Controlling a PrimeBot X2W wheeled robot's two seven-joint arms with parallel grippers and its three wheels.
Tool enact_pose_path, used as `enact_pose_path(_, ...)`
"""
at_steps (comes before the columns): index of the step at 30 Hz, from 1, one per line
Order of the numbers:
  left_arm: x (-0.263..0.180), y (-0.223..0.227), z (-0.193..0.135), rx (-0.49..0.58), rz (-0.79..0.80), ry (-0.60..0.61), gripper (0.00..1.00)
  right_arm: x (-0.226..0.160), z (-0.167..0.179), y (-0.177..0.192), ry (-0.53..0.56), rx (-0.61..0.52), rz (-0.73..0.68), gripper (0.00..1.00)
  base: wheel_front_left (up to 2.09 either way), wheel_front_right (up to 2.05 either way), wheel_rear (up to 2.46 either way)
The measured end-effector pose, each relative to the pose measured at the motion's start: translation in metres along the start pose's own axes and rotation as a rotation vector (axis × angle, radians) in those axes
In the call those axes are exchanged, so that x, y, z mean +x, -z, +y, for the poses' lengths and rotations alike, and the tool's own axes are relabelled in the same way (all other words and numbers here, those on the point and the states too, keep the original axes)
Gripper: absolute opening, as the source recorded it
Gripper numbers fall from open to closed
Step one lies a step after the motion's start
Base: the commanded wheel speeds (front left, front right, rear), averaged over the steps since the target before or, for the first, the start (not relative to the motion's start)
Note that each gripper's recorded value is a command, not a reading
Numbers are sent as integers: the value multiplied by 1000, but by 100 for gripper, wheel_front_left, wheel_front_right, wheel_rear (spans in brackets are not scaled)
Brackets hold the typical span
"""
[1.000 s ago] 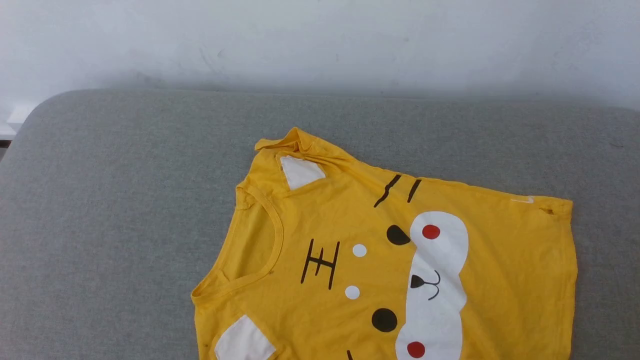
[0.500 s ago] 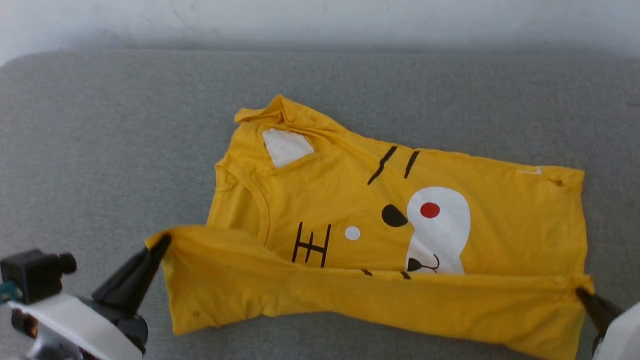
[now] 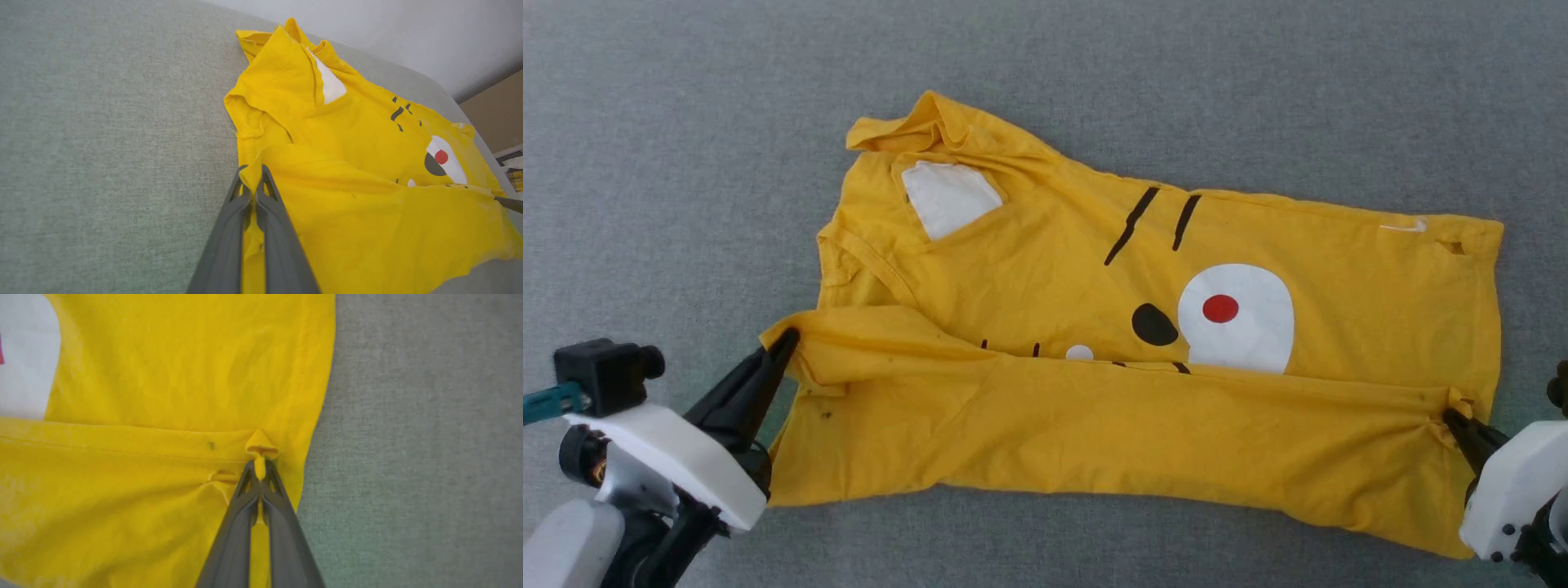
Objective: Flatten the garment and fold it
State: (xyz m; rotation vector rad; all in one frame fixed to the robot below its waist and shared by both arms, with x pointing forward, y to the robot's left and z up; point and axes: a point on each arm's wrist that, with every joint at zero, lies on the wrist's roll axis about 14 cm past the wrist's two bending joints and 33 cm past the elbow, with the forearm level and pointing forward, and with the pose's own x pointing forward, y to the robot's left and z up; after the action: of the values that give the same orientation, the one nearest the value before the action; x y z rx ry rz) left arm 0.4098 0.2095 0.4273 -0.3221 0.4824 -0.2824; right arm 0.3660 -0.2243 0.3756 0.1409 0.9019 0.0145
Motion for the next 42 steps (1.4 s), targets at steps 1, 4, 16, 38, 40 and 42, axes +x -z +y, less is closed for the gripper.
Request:
enact_pose_path(1, 3, 6, 2, -4, 17, -4, 0, 2, 0, 0, 0, -2, 6, 0, 0, 0, 0)
enact_pose_path(4, 10, 18, 8, -25, 46, -23, 0, 5, 0, -1, -1, -2, 8, 0, 0, 0, 0)
enact_pose_path(16, 13, 10, 4, -82, -35, -33, 100, -2, 10, -11, -40, 37, -50, 100, 0, 0, 0)
enact_pose_path(38, -110, -70, -28, 178, -675, -316, 100, -102, -22, -61, 138, -13, -793, 100, 0, 0, 0)
enact_pose_path(40, -114, -57, -26, 168, -652, -343, 100, -102, -23, -54, 141, -11, -790, 100, 0, 0, 0)
enact_pose_path(42, -117, -49, -25, 166, -635, -354, 100, -99, -24, -49, 140, -7, -783, 100, 0, 0, 0)
